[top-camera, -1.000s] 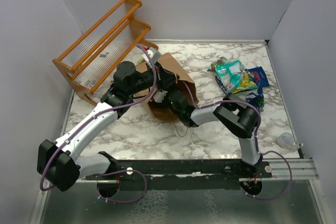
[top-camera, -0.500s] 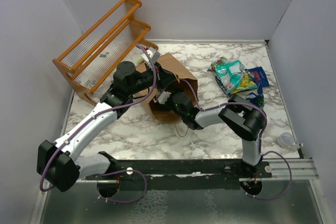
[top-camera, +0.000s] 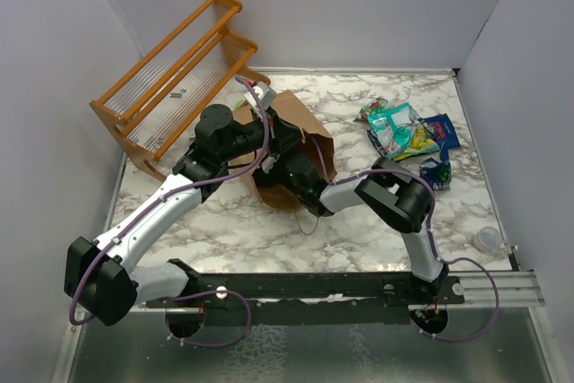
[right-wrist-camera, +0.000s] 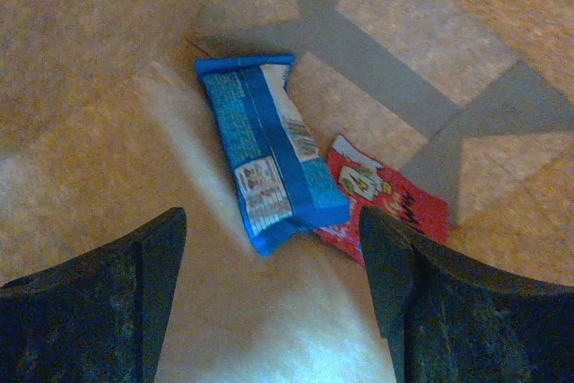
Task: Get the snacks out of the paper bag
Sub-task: Take out the snack from the paper bag.
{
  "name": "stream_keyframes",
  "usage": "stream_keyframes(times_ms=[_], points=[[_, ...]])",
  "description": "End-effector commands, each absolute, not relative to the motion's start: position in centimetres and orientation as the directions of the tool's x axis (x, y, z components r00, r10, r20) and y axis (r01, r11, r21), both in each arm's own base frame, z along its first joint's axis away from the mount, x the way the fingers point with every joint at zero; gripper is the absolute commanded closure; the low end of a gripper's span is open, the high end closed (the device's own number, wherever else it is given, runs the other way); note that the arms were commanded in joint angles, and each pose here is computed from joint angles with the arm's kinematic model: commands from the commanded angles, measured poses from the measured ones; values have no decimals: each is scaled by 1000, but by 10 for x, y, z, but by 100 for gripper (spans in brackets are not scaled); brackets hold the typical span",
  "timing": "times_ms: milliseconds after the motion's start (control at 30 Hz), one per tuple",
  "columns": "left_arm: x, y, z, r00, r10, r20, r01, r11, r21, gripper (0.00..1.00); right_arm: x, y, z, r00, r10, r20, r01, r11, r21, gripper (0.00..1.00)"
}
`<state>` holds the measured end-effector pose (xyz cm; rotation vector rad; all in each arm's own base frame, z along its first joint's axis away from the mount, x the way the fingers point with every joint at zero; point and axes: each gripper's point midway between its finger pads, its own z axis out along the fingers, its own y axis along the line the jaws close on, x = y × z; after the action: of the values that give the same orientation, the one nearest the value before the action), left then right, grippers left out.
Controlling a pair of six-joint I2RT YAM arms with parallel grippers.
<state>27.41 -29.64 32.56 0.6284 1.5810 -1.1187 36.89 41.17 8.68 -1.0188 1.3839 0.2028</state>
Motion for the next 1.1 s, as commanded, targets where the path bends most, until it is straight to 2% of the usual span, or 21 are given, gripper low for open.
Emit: stream_keyframes(times_ms=[0, 333, 567, 733, 867, 1000, 1067], points=[[268, -302, 333, -306, -155, -939, 865, 367, -342, 100, 375, 439, 79, 230, -383, -895, -710, 562, -424, 22], [262, -307, 332, -315, -147, -938, 873, 343, -347, 100, 408, 439, 48, 146, -480, -865, -708, 560, -430, 21], [263, -306, 332, -303, -144, -942, 869, 363, -335, 100, 417, 432, 28, 70, -553, -830, -724, 545, -424, 29], [265, -304, 331, -300, -145, -943, 862, 381, -333, 100, 418, 427, 26, 61, -566, -822, -735, 532, -421, 42], [267, -304, 329, -302, -144, -942, 858, 390, -335, 100, 415, 431, 23, 62, -566, -822, -756, 511, -408, 56], [269, -303, 328, -299, -141, -944, 853, 403, -331, 100, 416, 430, 26, 58, -567, -822, -756, 512, -407, 75], [269, -303, 327, -301, -139, -943, 854, 401, -331, 100, 415, 427, 32, 60, -558, -828, -750, 522, -407, 81]])
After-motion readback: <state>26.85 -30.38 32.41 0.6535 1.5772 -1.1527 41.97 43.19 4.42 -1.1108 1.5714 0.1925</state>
